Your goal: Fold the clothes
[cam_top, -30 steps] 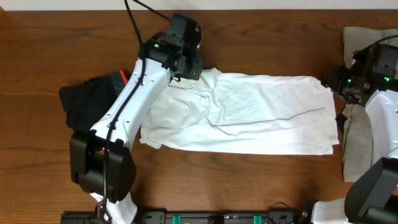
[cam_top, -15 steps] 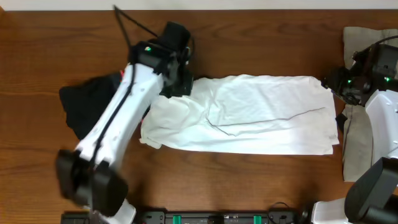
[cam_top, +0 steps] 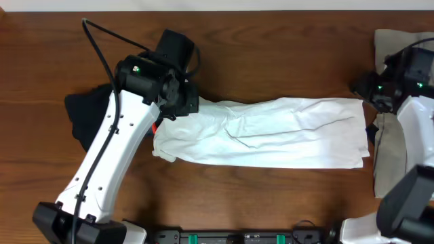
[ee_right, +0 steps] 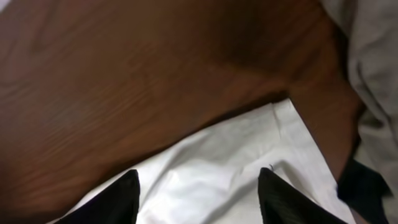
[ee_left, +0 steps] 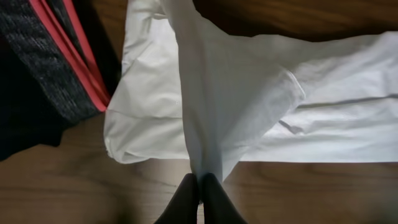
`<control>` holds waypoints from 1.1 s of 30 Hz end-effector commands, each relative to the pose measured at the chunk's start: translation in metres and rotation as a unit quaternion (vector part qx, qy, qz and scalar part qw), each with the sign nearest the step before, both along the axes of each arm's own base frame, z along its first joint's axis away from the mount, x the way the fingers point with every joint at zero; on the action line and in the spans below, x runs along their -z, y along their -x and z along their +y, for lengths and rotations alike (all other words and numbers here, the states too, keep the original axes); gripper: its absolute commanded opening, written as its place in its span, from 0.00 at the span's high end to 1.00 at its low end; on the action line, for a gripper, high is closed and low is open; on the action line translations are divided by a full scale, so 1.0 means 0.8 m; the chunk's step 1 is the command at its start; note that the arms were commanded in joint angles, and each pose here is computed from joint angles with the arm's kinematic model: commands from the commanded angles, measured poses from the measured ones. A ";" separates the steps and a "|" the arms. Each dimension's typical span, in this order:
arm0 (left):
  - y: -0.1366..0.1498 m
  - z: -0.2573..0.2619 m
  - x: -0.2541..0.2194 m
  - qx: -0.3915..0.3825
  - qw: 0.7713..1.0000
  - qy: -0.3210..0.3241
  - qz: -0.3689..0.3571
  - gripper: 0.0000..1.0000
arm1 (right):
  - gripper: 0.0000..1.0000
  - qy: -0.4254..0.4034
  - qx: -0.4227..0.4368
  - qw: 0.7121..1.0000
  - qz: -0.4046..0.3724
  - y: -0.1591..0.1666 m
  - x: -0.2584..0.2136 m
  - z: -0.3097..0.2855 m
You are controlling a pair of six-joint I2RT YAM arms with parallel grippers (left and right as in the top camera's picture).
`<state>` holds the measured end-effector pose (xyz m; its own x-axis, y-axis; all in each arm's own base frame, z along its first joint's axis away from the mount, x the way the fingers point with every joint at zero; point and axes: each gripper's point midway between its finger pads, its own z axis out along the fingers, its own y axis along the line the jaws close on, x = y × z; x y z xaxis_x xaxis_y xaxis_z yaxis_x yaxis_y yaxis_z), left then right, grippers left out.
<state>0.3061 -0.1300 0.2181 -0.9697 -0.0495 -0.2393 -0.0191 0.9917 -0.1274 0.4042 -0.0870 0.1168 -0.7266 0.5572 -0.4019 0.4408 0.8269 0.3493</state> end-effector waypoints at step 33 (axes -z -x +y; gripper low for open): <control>-0.016 0.004 0.002 -0.013 1.000 -0.009 -0.023 0.94 | 0.39 -0.143 -0.029 0.980 0.138 0.049 0.091 0.039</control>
